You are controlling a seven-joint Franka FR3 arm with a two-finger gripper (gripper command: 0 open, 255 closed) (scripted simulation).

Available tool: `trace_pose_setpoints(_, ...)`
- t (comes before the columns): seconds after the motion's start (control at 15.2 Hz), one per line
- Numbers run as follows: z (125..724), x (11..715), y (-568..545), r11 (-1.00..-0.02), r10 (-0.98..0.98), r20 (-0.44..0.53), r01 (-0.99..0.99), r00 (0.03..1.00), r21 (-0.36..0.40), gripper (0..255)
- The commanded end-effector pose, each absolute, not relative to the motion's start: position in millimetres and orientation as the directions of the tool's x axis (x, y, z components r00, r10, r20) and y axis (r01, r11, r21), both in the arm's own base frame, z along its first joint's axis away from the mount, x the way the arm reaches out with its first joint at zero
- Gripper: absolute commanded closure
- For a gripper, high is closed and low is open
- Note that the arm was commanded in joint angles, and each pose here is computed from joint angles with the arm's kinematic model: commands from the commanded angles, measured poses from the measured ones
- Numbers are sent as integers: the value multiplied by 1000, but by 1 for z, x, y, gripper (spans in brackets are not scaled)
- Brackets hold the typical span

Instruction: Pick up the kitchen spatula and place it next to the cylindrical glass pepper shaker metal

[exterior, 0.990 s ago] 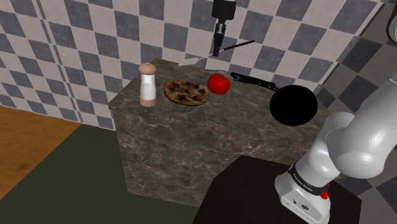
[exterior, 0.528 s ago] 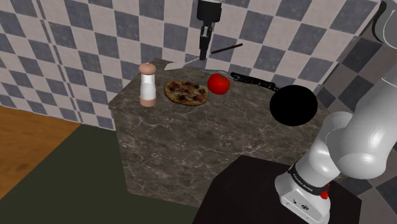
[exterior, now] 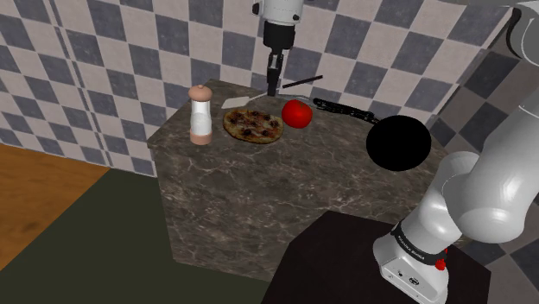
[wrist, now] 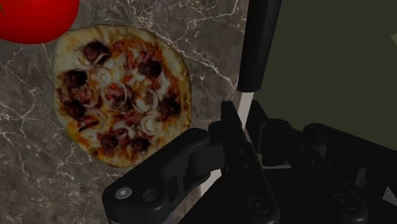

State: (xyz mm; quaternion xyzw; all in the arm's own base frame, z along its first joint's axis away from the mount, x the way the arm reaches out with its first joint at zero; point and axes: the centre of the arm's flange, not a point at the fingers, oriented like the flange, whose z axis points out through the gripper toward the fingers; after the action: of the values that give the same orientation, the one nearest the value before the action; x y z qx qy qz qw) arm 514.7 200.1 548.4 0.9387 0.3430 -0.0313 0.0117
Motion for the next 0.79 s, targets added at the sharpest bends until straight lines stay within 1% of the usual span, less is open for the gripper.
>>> trace_pose_setpoints(0.0, 538, 514, 199, -764, 643, -66, 645, 763, 1, 255)
trace_pose_setpoints(0.73, 479, 514, 199, -764, 643, -66, 645, 763, 1, 255)
